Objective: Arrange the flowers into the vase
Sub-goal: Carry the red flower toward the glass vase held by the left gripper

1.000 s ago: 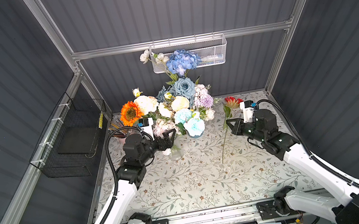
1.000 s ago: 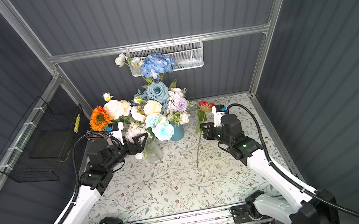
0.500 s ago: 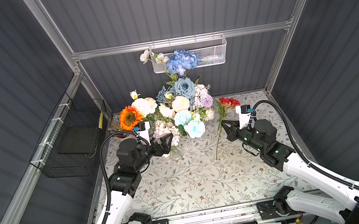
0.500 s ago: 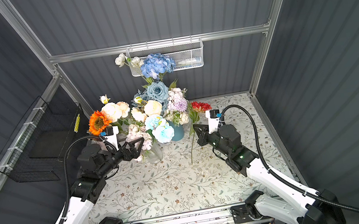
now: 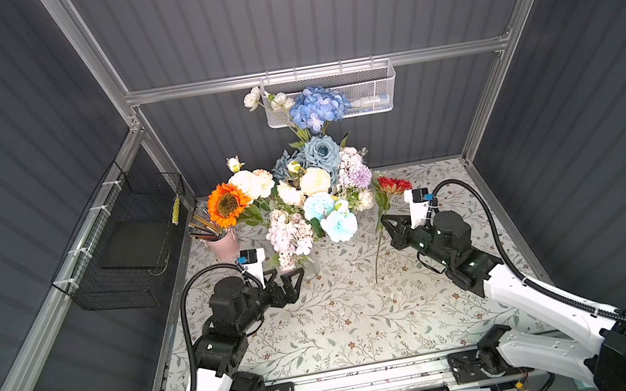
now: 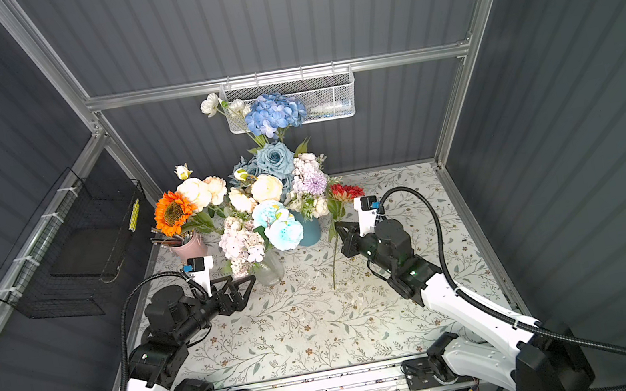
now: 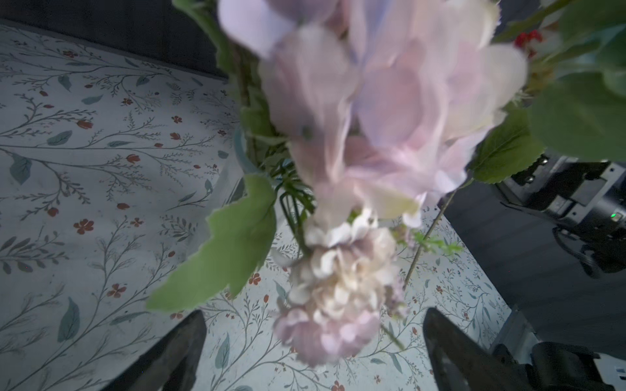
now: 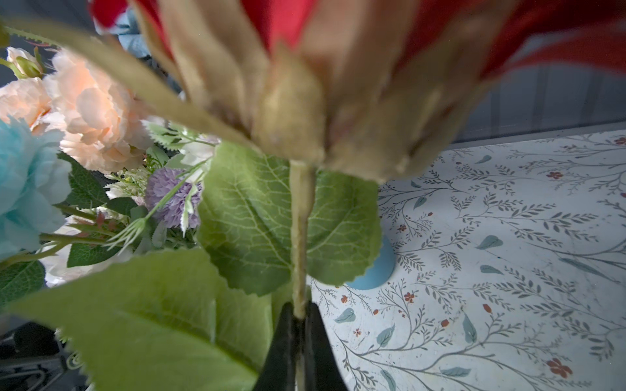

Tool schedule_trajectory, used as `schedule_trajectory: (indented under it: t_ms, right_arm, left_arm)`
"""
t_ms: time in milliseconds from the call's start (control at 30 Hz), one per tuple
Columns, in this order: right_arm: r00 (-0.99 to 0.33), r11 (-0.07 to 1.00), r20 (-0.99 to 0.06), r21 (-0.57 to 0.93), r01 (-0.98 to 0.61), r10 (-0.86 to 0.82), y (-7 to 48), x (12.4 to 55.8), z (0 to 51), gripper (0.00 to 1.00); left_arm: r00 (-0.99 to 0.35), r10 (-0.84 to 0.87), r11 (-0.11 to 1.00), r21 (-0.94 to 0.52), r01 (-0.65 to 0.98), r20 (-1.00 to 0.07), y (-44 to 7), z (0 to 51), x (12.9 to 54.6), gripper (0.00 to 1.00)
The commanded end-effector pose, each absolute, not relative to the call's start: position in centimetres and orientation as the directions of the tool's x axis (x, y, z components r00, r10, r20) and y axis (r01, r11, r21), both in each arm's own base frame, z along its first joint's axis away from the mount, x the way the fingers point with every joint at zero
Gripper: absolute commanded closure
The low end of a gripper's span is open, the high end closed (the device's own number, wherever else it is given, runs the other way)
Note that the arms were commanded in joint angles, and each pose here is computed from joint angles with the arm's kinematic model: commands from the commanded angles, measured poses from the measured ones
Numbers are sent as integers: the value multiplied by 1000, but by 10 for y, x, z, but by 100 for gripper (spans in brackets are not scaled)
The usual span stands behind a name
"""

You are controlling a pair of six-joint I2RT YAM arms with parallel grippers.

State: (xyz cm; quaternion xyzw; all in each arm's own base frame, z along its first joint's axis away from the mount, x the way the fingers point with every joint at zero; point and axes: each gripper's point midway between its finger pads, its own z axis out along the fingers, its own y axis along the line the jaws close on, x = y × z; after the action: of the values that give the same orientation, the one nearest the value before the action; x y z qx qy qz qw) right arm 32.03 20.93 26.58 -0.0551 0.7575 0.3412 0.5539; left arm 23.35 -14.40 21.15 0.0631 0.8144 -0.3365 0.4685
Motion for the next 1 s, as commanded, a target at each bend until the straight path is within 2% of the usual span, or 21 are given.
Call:
schedule_trajectory:
  t_ms: [0,233,467,600,967]
  right_arm:
    - [-364,748,-876,466,-473,316,211,320,271,100]
    - [-362,752,-877,464,-468,315,211,322,271,100]
    - [-359,745,-879,463,-480,315,215,325,275,100]
    - [-351,750,-883,455,-479,311,214,324,277,100]
    - [-313,725,-896,441,-529,316,218,320,289,100]
  left_arm:
    - [-522,-283,762,-519,387,-805,-140,202,240,0]
    - [-494,-244,789,-467,400,-834,-144,180,259,1]
    - [-409,-229,804,-409,433,-883,-150,190,289,0]
    - [-424,-218,799,-410,440,-879,-157,187,299,0]
    - [-228,-256,824,-335,457,-940,-152,262,325,0]
